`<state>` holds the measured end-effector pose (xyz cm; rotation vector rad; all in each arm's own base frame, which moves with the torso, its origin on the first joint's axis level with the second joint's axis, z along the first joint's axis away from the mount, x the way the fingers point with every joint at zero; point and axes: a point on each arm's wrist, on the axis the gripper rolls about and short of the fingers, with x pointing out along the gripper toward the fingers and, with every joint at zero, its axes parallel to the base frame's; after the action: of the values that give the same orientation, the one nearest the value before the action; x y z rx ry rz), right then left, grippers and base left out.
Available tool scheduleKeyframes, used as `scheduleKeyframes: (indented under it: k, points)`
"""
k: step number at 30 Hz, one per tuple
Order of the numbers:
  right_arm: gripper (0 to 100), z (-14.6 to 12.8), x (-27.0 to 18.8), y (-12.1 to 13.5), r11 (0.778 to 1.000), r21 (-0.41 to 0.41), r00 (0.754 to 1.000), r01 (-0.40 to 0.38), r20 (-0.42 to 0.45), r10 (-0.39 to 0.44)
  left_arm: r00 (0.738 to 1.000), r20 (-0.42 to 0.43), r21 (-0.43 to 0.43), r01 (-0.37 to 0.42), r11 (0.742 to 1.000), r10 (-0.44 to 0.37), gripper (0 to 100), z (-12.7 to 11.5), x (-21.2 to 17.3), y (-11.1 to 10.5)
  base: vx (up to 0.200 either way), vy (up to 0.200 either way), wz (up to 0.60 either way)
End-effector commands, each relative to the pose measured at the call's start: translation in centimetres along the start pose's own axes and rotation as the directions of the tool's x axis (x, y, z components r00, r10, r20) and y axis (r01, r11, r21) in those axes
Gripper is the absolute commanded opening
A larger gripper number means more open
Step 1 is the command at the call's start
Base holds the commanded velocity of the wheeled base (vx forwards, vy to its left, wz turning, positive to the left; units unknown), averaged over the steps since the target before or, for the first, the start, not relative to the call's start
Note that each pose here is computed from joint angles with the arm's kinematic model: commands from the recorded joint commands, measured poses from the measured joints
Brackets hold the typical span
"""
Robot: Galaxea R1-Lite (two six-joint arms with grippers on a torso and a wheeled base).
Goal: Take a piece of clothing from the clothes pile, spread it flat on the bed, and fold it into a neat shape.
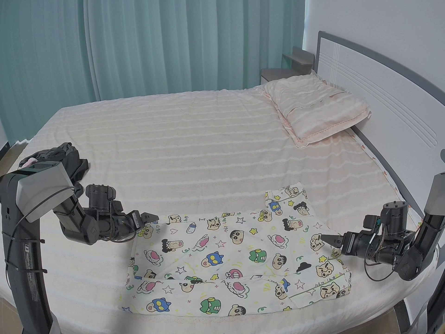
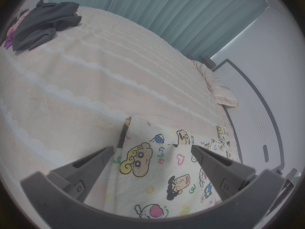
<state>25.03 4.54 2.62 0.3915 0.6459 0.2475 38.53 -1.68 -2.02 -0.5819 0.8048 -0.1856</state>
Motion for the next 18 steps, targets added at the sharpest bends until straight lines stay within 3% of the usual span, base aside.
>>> scheduleKeyframes:
  k: [1, 7, 8, 13, 18]
  points:
    - [100, -0.3, 0.1, 0.1, 1.0, -0.003, 1.0, -0.004, -0.012, 0.004, 1.0, -0.007, 0.0, 0.0, 1.0, 0.0, 100, -0.2, 0.4, 0.1, 0.0, 0.0, 0.0]
    - [100, -0.4, 0.2, 0.4, 1.0, -0.007, 1.0, -0.013, -0.018, 0.013, 1.0, -0.006, 0.0, 0.001, 1.0, -0.001, 100, -0.2, 0.8, 0.1, 0.0, 0.0, 0.0]
    - [100, -0.3, 0.2, 0.4, 1.0, -0.004, 1.0, -0.012, -0.012, 0.012, 1.0, -0.006, 0.001, 0.001, 1.0, -0.001, 0, -0.2, 0.8, 0.1, 0.0, 0.0, 0.0]
    - [100, 0.3, 0.3, 0.6, 1.0, -0.002, 1.0, -0.021, 0.013, 0.021, 1.0, -0.003, -0.002, 0.002, 1.0, -0.002, 0, 0.0, 0.9, 0.2, 0.0, 0.0, 0.0]
    - [100, 2.5, 2.1, 0.7, 1.0, -0.008, 0.997, -0.021, 0.08, 0.022, 1.0, -0.001, -0.006, -0.008, 1.0, 0.008, 0, -0.1, 1.2, 0.3, 0.0, 0.0, 0.0]
